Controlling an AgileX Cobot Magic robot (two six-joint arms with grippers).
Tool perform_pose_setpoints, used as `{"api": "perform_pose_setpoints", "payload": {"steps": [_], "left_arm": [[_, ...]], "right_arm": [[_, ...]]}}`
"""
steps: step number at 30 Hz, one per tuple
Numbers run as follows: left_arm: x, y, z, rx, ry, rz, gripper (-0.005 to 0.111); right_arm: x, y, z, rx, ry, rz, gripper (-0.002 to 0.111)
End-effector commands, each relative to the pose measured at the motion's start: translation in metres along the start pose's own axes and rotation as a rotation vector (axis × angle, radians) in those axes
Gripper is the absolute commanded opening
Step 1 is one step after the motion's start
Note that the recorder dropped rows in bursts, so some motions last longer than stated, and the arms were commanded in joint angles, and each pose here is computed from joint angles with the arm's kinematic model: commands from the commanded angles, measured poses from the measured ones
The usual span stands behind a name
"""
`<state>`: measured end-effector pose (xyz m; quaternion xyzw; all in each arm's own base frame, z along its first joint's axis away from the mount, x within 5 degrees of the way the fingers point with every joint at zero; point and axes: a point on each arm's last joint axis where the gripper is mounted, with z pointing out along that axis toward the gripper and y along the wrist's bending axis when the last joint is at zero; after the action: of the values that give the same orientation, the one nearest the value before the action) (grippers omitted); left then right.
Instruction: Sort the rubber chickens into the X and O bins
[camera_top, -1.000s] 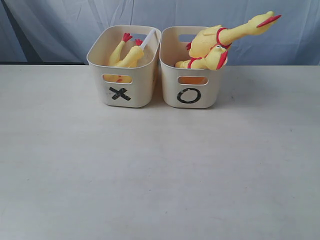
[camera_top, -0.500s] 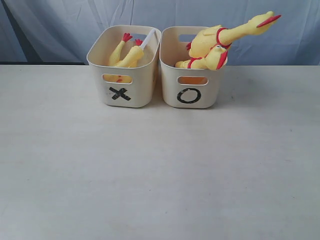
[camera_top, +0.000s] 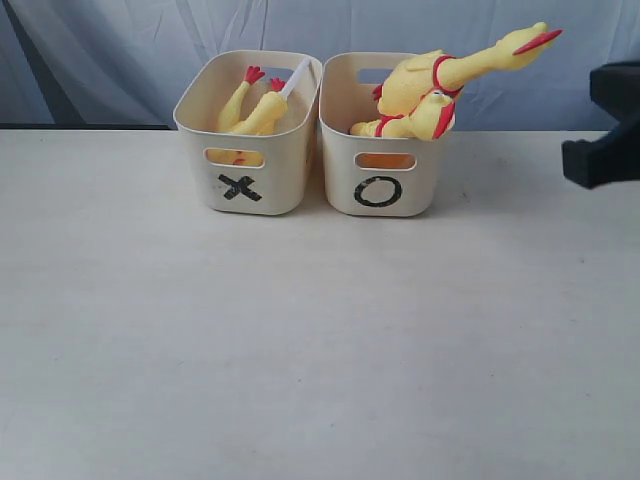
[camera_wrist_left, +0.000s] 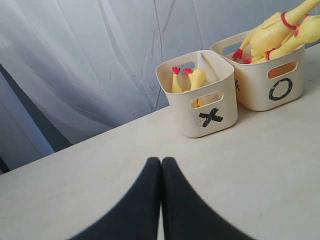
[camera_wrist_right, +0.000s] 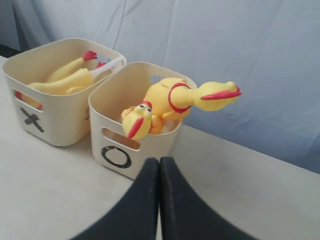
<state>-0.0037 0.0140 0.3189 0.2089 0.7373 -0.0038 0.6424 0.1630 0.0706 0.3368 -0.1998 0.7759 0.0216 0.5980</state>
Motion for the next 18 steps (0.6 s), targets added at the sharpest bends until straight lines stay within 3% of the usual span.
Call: {"api": "perform_pose_setpoints", "payload": {"steps": [1,18], "left_arm": [[0.000,0.000,0.000,-0.005,-0.015,0.002,0.000],[0.000,0.000,0.000,-0.005,-0.015,0.004,0.000]], "right_arm": [[0.020,0.005,-0.022,-0.069,-0.095,0.105,-0.001],[0.074,0.025,-0.064,-0.313,-0.357,0.336,-0.001]]}}
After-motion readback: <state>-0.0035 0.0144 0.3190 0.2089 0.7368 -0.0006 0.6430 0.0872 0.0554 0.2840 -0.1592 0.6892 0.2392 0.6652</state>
